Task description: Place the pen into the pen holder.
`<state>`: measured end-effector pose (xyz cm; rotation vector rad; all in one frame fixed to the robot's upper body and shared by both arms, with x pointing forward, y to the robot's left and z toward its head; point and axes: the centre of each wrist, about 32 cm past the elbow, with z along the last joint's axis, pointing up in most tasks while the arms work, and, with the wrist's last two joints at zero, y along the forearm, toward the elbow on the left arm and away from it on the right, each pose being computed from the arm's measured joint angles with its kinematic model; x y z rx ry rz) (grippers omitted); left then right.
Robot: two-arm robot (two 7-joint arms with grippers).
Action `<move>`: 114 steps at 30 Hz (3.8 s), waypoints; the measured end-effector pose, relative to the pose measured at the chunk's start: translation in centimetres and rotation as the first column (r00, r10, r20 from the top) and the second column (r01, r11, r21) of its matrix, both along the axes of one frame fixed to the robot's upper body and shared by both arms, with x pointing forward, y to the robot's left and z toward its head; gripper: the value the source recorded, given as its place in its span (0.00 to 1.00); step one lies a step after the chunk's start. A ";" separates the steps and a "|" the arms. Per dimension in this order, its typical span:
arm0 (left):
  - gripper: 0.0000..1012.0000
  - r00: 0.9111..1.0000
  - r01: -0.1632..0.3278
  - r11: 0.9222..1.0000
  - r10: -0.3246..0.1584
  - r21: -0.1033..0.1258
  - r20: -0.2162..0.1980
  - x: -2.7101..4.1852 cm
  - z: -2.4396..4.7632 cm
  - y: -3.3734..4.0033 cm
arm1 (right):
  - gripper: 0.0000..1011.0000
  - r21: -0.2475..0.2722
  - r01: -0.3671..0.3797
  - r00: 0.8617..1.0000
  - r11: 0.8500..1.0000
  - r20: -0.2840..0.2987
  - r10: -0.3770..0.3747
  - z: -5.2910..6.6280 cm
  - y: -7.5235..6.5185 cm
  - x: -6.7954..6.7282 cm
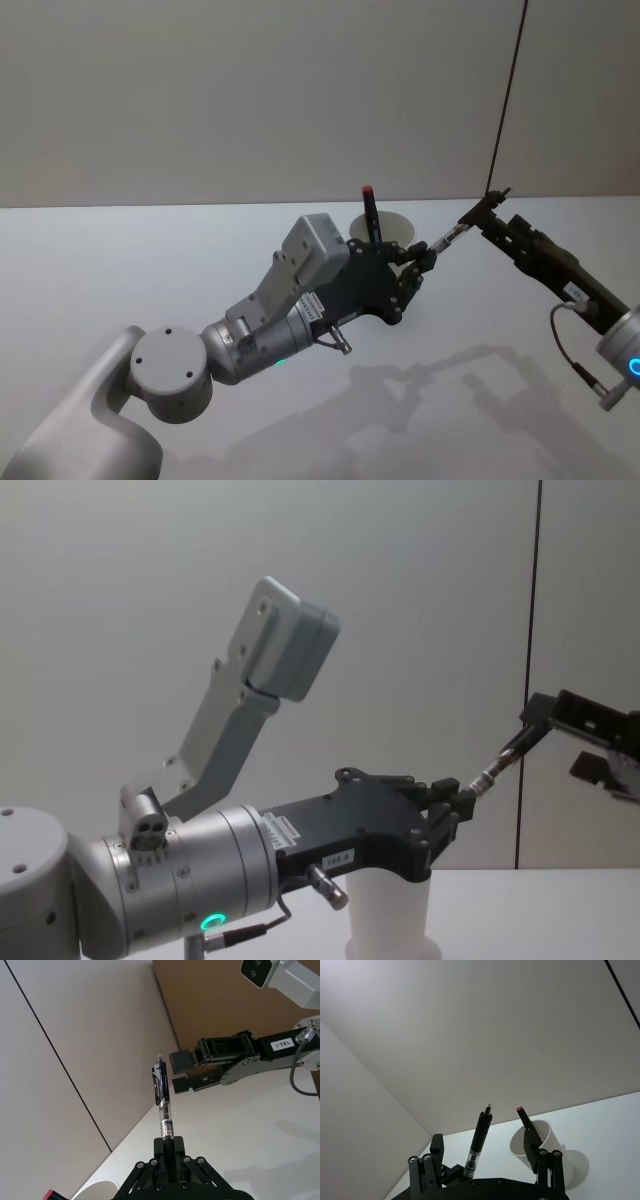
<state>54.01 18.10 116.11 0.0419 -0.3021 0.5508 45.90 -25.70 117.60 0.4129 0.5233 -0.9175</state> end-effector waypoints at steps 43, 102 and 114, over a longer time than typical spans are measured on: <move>0.12 1.000 0.000 1.000 0.000 0.000 0.000 0.00 0.00 0.00 | 0.89 0.038 0.038 0.996 0.999 -0.082 -0.035 1.0 1.7 0.2; 0.91 1.000 0.000 1.000 0.000 0.000 0.000 0.00 0.00 0.00 | 0.13 0.076 0.105 0.994 0.992 -0.046 -0.101 1.8 2.2 1.5; 0.99 1.000 0.000 1.000 0.000 0.000 0.000 0.00 0.00 0.00 | 0.13 -0.035 0.096 0.993 0.995 0.066 -0.094 2.0 1.6 3.3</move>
